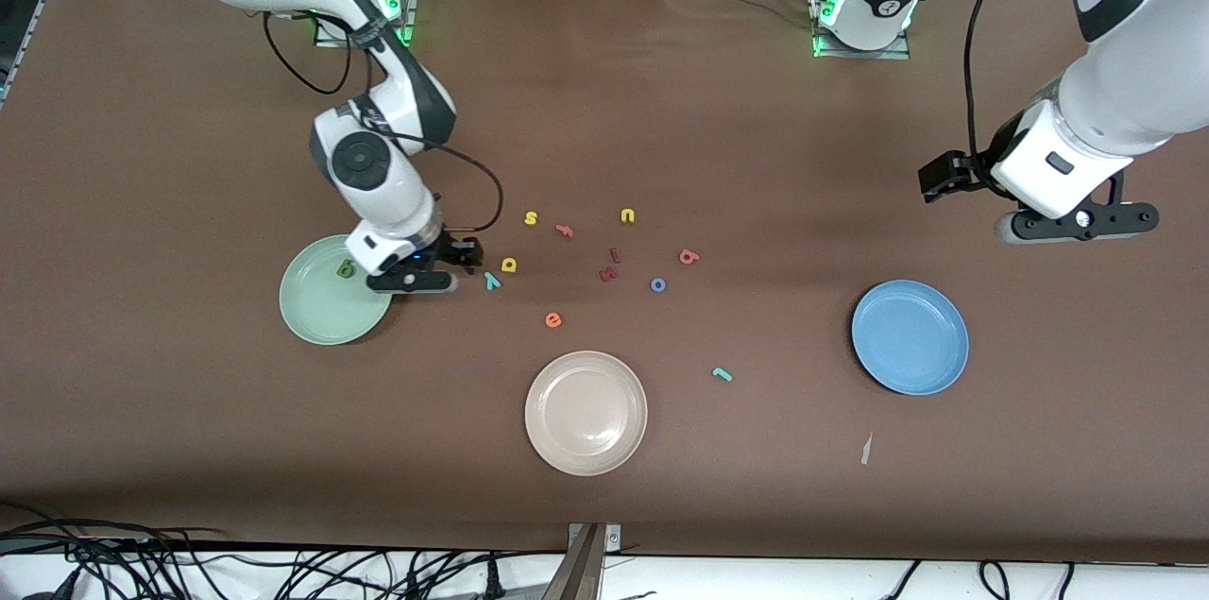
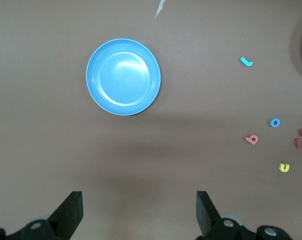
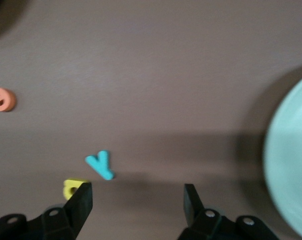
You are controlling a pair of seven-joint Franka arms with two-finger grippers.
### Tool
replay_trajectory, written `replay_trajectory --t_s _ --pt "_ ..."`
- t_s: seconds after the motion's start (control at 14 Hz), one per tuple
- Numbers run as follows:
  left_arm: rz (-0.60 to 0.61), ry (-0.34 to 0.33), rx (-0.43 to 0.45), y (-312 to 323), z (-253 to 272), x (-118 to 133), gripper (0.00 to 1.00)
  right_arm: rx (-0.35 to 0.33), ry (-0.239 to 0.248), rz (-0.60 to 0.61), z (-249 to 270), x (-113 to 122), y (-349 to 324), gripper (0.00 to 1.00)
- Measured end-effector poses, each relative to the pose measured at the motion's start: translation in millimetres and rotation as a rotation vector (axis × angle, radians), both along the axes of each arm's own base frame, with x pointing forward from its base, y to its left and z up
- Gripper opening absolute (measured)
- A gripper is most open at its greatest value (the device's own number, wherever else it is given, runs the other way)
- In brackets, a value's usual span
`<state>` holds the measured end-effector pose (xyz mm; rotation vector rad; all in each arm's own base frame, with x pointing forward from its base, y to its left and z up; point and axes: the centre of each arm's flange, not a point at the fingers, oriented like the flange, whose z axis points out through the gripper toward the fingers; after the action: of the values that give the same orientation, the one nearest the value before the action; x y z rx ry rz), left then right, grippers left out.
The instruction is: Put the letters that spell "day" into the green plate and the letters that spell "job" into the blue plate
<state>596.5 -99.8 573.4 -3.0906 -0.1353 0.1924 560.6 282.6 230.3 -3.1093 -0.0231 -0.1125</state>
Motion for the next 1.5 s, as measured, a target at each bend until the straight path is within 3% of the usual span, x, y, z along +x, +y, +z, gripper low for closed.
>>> replay_trajectory --t_s 0.72,1.07,1.5 --pt "0.051 0.048 0.012 34.0 -32.1 16.8 1.00 0.007 -0.007 0.007 -44.4 -1.2 21.3 0.78" --pt "-0.035 0.044 -0.027 78.0 -27.3 20.6 1.00 0.004 -0.013 0.015 -54.6 -6.9 30.6 0.75" --pt "-0.054 0.044 -0.035 74.4 -27.3 20.5 1.00 0.001 -0.030 0.014 -52.3 -0.8 28.9 0.73"
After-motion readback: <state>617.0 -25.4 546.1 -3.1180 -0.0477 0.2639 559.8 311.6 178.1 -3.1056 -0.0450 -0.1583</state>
